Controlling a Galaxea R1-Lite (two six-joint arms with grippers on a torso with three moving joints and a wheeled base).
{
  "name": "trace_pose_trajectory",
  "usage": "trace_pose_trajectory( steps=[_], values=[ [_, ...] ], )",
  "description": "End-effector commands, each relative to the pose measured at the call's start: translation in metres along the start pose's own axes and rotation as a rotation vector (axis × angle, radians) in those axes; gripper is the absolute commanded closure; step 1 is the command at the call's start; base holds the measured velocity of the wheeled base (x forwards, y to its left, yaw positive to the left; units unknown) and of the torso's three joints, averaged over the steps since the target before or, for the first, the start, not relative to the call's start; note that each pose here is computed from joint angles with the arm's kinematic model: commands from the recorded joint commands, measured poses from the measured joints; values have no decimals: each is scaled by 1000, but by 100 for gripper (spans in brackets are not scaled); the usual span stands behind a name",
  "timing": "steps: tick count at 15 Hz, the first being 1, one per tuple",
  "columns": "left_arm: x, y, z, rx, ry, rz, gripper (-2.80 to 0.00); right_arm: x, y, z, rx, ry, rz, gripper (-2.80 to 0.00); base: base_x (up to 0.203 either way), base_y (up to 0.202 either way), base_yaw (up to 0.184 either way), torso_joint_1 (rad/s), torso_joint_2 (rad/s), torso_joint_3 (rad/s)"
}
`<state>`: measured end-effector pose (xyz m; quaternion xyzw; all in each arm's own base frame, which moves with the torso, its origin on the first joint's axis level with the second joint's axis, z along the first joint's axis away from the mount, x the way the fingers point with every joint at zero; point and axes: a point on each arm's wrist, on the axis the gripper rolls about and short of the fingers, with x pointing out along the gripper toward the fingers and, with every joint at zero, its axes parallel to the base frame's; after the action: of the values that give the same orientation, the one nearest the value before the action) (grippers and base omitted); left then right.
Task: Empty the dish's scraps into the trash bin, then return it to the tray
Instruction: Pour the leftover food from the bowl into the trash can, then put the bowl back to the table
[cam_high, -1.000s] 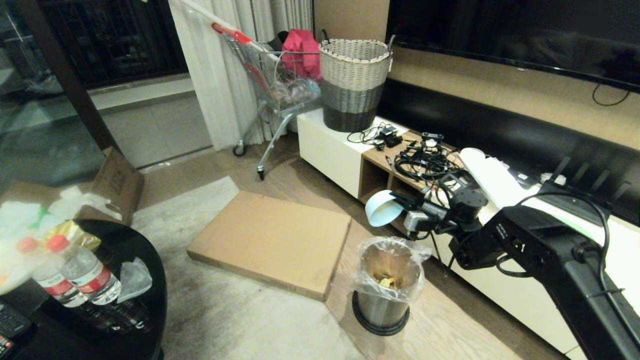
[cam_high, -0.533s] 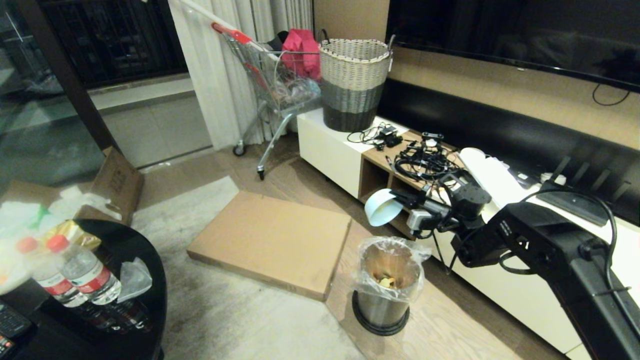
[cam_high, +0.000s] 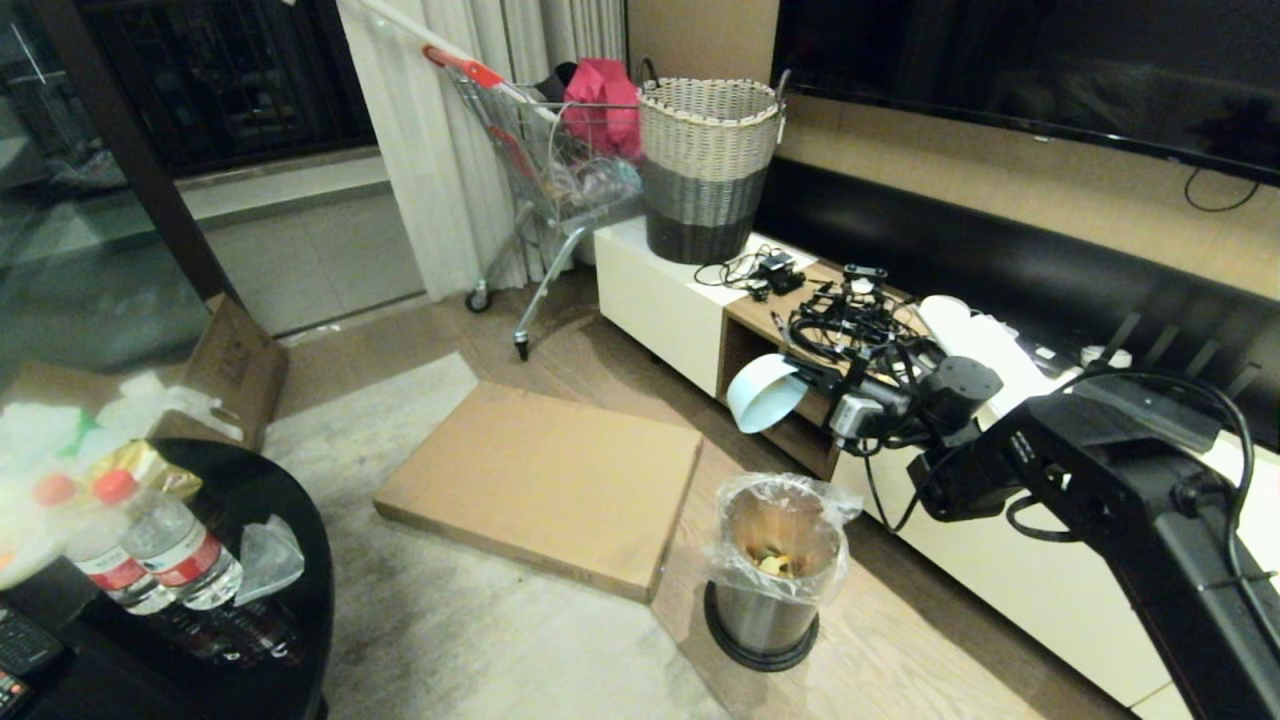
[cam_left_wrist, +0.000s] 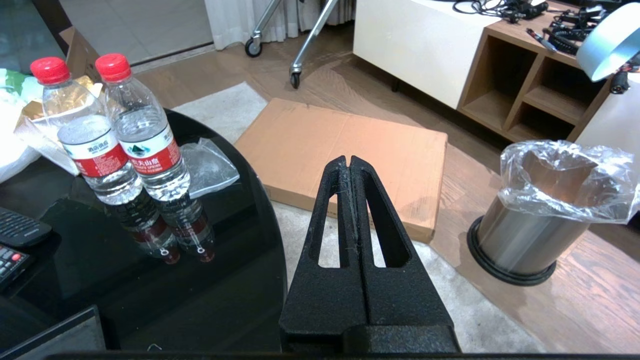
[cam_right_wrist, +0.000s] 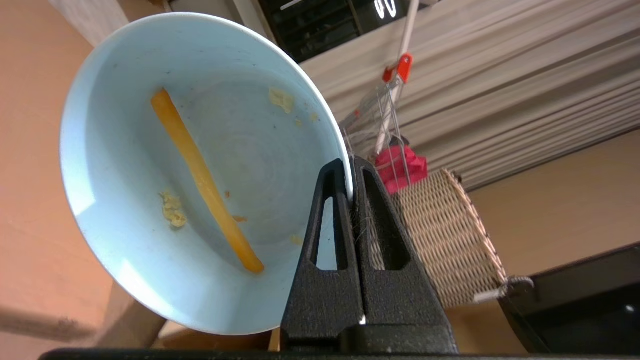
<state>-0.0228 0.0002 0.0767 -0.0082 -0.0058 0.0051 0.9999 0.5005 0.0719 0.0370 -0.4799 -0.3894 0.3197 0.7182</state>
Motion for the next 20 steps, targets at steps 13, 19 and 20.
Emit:
trace_pose_trajectory(
  steps=[13,19,20],
  values=[
    [0,0,0,0,-1,0,0,6,-21,4,78,-94,-16,0,0,0,0,0,0,0],
    [0,0,0,0,-1,0,0,13,-39,10,182,-147,-10,0,0,0,0,0,0,0],
    [0,0,0,0,-1,0,0,12,-40,10,220,-146,-6,0,0,0,0,0,0,0]
  ],
)
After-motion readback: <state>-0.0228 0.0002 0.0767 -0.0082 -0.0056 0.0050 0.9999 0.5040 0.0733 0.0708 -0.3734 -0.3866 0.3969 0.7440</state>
